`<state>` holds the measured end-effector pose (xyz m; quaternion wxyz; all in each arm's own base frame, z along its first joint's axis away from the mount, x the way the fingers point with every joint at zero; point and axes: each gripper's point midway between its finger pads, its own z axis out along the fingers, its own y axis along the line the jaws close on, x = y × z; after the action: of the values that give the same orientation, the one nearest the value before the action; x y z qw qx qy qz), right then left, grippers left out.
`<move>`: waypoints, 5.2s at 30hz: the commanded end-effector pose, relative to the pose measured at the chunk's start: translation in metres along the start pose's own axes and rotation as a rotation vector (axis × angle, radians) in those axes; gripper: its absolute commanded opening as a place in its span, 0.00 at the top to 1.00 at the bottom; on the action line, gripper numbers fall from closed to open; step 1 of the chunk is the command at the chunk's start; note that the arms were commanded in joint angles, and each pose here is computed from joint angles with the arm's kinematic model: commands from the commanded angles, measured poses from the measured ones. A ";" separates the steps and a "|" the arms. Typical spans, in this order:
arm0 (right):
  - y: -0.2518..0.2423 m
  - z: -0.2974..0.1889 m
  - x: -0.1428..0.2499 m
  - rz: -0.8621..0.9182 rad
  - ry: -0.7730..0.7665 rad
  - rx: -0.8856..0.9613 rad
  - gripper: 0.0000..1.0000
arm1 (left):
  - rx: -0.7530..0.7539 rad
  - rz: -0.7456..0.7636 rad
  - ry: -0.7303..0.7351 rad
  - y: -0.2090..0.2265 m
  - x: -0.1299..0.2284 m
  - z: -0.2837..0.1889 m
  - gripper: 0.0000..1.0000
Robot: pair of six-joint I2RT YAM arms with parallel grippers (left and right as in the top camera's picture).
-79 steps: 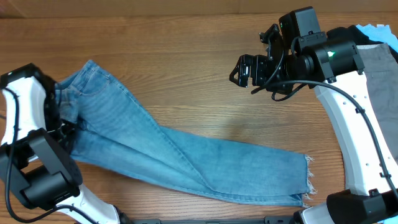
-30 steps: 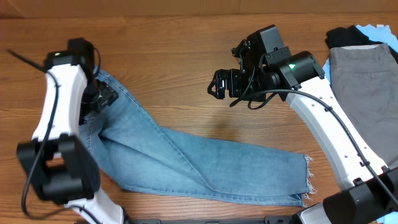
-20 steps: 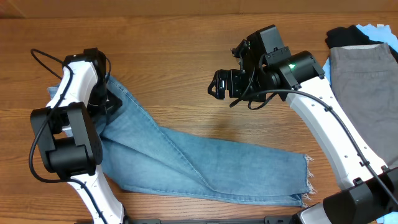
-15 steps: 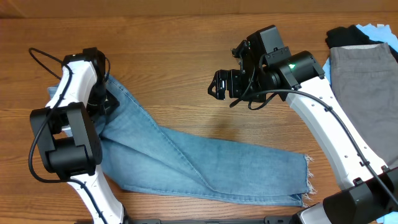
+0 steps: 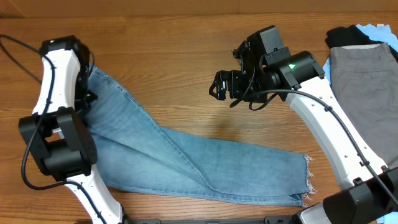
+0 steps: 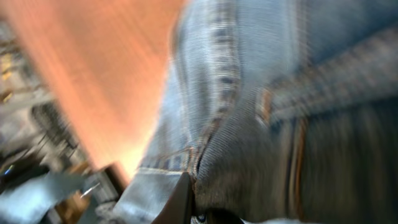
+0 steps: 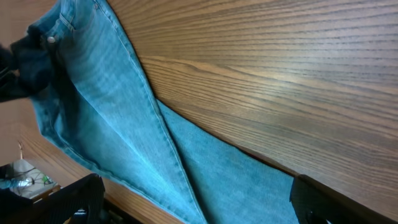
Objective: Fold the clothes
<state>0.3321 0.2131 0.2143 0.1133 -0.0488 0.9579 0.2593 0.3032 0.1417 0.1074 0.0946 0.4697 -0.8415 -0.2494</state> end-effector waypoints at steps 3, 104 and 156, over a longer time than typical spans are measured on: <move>-0.005 0.003 0.000 0.002 0.006 0.015 0.00 | -0.107 -0.186 0.039 0.052 -0.019 0.015 0.93; -0.027 0.019 -0.009 0.063 0.054 -0.017 0.00 | 0.319 0.112 -0.026 -0.165 0.042 0.002 0.16; -0.027 0.019 -0.010 0.061 0.051 -0.018 0.00 | 0.025 0.080 -0.093 -0.095 0.019 0.002 0.96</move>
<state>0.3492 0.1992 0.1869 0.0788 -0.0239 0.9602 0.2670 0.3604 0.0618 0.0360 0.0810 0.3968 -0.8877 -0.2191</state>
